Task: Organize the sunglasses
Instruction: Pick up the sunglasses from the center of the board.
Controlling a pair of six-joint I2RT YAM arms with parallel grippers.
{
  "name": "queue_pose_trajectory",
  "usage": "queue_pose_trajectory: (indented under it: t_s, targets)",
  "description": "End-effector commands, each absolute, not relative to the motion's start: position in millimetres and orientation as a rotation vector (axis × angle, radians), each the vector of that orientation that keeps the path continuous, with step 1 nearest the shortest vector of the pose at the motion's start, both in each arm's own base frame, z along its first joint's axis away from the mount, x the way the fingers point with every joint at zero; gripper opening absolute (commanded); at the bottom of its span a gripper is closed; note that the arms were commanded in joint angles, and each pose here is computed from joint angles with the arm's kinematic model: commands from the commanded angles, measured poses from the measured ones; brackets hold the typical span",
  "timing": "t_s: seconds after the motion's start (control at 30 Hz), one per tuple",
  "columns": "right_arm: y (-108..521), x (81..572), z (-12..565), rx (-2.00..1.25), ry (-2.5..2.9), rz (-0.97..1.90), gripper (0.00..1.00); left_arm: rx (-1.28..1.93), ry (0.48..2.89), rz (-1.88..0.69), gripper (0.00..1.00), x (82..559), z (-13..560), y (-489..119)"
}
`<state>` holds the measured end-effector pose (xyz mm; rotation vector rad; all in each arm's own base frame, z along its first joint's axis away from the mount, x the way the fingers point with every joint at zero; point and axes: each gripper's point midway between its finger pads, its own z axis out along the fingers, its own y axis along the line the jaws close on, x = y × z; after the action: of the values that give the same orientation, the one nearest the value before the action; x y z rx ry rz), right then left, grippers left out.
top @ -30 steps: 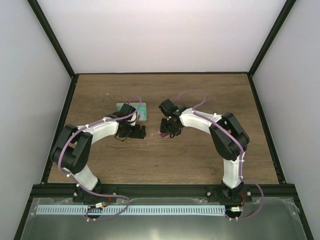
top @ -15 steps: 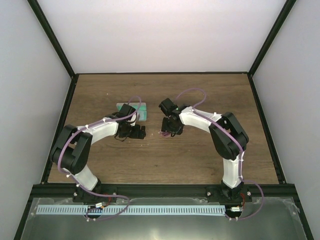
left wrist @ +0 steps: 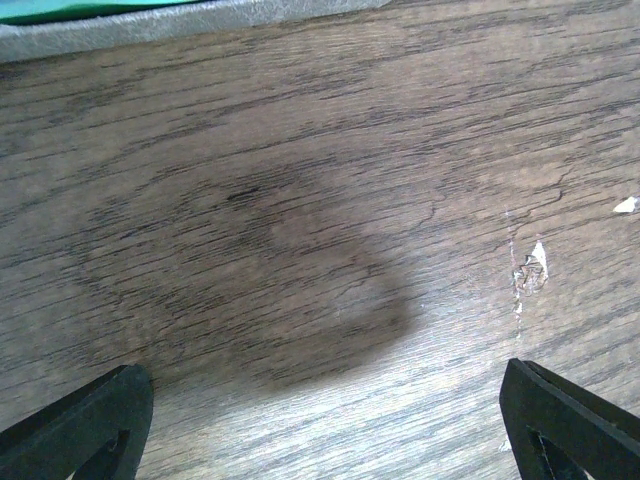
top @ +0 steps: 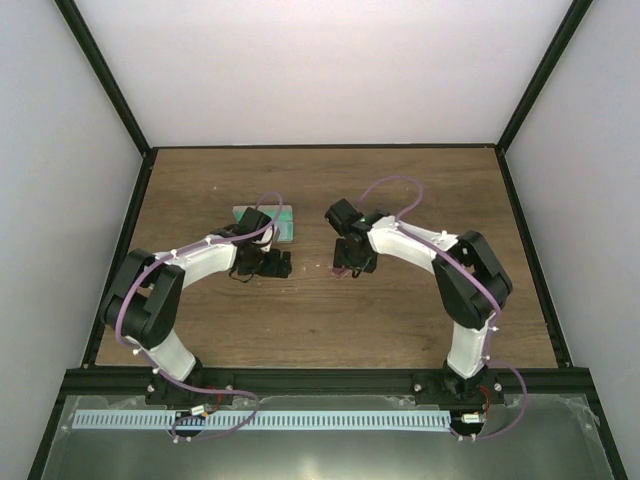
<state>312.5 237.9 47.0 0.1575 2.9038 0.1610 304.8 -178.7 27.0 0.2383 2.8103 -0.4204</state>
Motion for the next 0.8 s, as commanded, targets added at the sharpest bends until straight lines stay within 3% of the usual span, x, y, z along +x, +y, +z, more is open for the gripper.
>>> queue_pose_trajectory:
  t_s: [0.0,0.37,0.63,0.77]
  targets:
    - [226,310,70,0.202,2.847,0.181,0.54,0.251,2.832,-0.436,0.97,300,18,-180]
    - [244,335,78,0.232,2.813,0.213,0.56,0.258,2.838,-0.439,0.97,301,17,-181]
    - [237,337,57,0.359,2.838,0.142,0.42,0.261,2.838,-0.410,0.97,298,17,-176]
    - [233,335,55,0.389,2.834,0.118,0.42,0.258,2.839,-0.415,0.97,297,16,-176]
